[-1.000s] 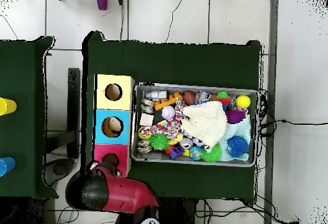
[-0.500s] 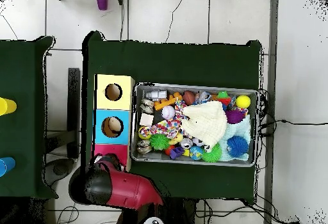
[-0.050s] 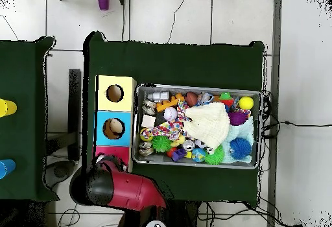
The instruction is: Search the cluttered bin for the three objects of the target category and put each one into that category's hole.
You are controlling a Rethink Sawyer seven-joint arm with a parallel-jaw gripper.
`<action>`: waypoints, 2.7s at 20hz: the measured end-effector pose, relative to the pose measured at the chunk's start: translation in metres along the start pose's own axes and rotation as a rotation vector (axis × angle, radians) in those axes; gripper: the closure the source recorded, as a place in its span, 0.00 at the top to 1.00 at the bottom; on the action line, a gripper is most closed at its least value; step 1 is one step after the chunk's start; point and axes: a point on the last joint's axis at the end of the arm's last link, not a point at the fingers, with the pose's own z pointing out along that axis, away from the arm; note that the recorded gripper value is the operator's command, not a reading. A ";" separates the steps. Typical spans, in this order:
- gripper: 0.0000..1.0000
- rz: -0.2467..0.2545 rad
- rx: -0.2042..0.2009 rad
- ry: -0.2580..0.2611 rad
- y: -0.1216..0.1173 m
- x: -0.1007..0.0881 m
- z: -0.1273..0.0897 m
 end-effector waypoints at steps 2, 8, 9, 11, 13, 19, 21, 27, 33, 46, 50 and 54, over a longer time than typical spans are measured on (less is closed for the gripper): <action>0.00 0.000 -0.001 -0.003 0.001 -0.001 0.000; 1.00 -0.002 -0.008 -0.020 0.005 -0.009 -0.003; 1.00 -0.002 -0.008 -0.021 0.005 -0.010 -0.003; 1.00 -0.002 -0.008 -0.025 0.006 -0.011 -0.004; 1.00 -0.005 -0.005 -0.034 0.006 -0.013 -0.005; 1.00 -0.010 0.013 -0.055 0.005 -0.014 -0.010; 1.00 -0.008 0.016 -0.051 0.004 -0.014 -0.010; 1.00 0.000 0.025 -0.030 0.000 -0.013 -0.011; 1.00 0.001 0.050 0.010 -0.008 -0.014 -0.027; 1.00 0.036 0.075 -0.005 -0.054 -0.086 -0.056; 1.00 0.060 0.085 -0.031 -0.076 -0.119 -0.054; 1.00 0.067 0.105 -0.035 -0.096 -0.151 -0.050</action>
